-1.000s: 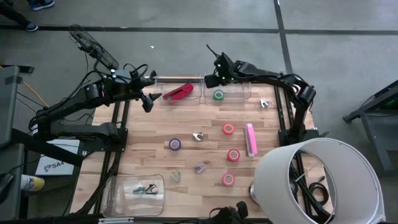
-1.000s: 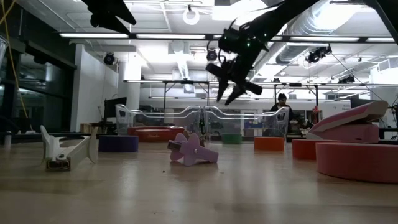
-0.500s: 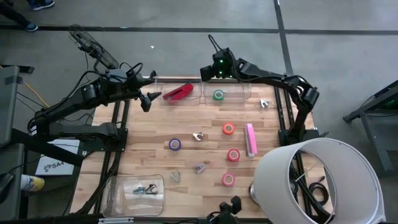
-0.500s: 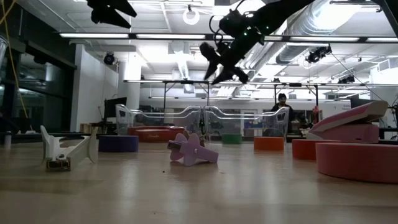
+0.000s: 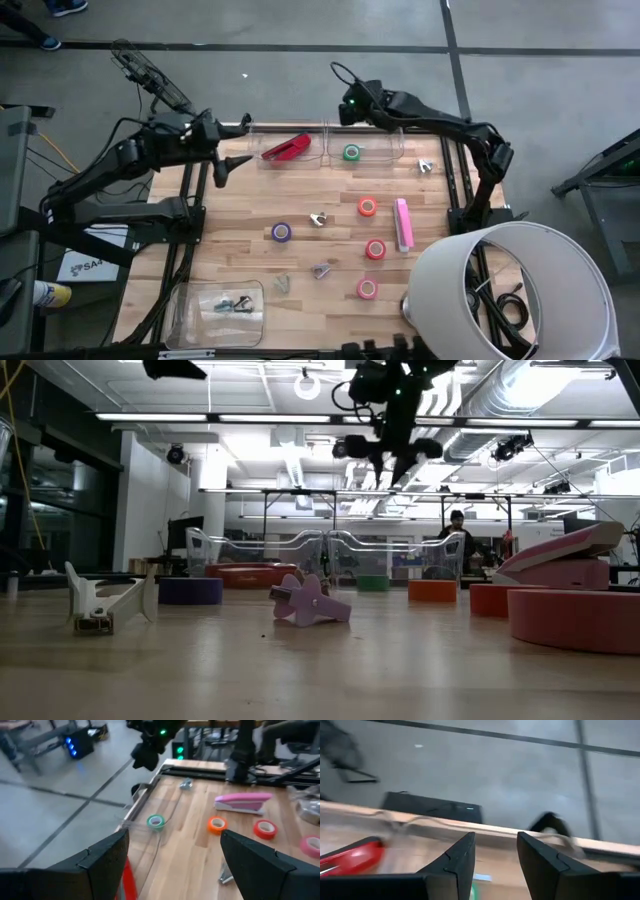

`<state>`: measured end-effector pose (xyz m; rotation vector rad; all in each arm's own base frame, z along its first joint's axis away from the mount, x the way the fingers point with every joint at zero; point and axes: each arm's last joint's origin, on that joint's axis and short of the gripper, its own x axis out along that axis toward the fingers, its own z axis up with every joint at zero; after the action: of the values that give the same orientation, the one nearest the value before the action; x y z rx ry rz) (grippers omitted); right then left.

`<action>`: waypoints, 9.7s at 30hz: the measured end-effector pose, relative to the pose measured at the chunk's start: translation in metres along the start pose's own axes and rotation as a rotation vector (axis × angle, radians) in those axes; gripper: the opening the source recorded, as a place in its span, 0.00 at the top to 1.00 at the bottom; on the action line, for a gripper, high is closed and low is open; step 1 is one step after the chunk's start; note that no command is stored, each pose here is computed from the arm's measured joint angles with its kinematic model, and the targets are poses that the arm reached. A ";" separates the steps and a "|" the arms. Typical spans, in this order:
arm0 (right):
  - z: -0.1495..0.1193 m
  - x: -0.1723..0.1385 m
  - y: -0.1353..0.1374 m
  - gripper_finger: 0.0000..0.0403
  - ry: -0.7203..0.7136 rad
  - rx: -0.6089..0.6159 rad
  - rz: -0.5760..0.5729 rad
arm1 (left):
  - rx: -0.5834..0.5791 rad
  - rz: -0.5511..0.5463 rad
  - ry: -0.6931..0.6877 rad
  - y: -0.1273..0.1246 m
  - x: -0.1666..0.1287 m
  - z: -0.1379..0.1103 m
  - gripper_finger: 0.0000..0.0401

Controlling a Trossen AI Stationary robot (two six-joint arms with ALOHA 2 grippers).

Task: Pick and place Stapler, Stapler remover, tape
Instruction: Put the blue stapler remover into the bottom transparent bin

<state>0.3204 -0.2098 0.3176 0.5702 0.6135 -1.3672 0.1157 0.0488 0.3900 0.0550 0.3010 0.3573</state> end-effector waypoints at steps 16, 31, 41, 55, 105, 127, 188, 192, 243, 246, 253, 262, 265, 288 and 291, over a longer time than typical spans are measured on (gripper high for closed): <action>-0.069 0.003 -0.027 0.66 0.388 0.005 -0.308 | 0.084 -0.097 -0.054 -0.003 -0.013 0.001 0.23; -0.143 0.023 -0.066 0.48 0.690 -0.059 -0.581 | 0.072 -0.113 -0.052 -0.005 -0.026 -0.004 0.23; -0.158 0.033 -0.081 0.34 0.706 -0.169 -0.622 | 0.036 -0.115 -0.051 -0.005 -0.028 -0.004 0.23; -0.165 0.046 -0.094 0.33 0.717 -0.160 -0.562 | -0.016 -0.117 -0.043 -0.005 -0.029 -0.005 0.23; -0.126 0.036 -0.148 0.34 0.244 0.813 -0.441 | -0.069 -0.118 -0.040 -0.005 -0.029 -0.005 0.23; -0.131 0.081 -0.166 0.34 0.408 1.103 -0.612 | -0.070 -0.118 -0.015 -0.005 -0.029 -0.007 0.23; -0.119 0.116 -0.173 0.46 0.372 0.425 -0.430 | -0.125 -0.118 0.008 -0.005 -0.029 -0.009 0.23; -0.118 0.116 -0.172 0.46 0.362 0.283 -0.410 | -0.125 -0.118 0.008 -0.005 -0.029 -0.009 0.23; -0.127 0.135 -0.162 0.89 0.291 0.190 -0.468 | -0.131 -0.120 0.064 -0.006 -0.029 -0.014 0.23; -0.127 0.134 -0.162 0.97 0.296 0.177 -0.469 | -0.131 -0.122 0.064 -0.006 -0.029 -0.014 0.23; -0.127 0.131 -0.162 1.00 0.341 0.151 -0.441 | -0.133 -0.123 0.061 -0.006 -0.029 -0.014 0.23; -0.128 0.117 -0.161 1.00 0.389 0.177 -0.424 | -0.137 -0.124 0.059 -0.006 -0.028 -0.014 0.23; -0.126 0.110 -0.160 1.00 0.372 0.175 -0.422 | -0.137 -0.124 0.059 -0.006 -0.028 -0.014 0.23; -0.109 0.111 -0.168 0.62 0.315 0.457 -0.340 | -0.133 -0.125 0.059 -0.006 -0.028 -0.014 0.23; -0.104 0.114 -0.168 0.54 0.307 0.538 -0.282 | -0.133 -0.125 0.059 -0.006 -0.028 -0.014 0.23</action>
<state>0.1579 -0.2387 0.1604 1.1769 0.5845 -1.7408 0.0881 0.0331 0.3840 -0.1049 0.3372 0.2547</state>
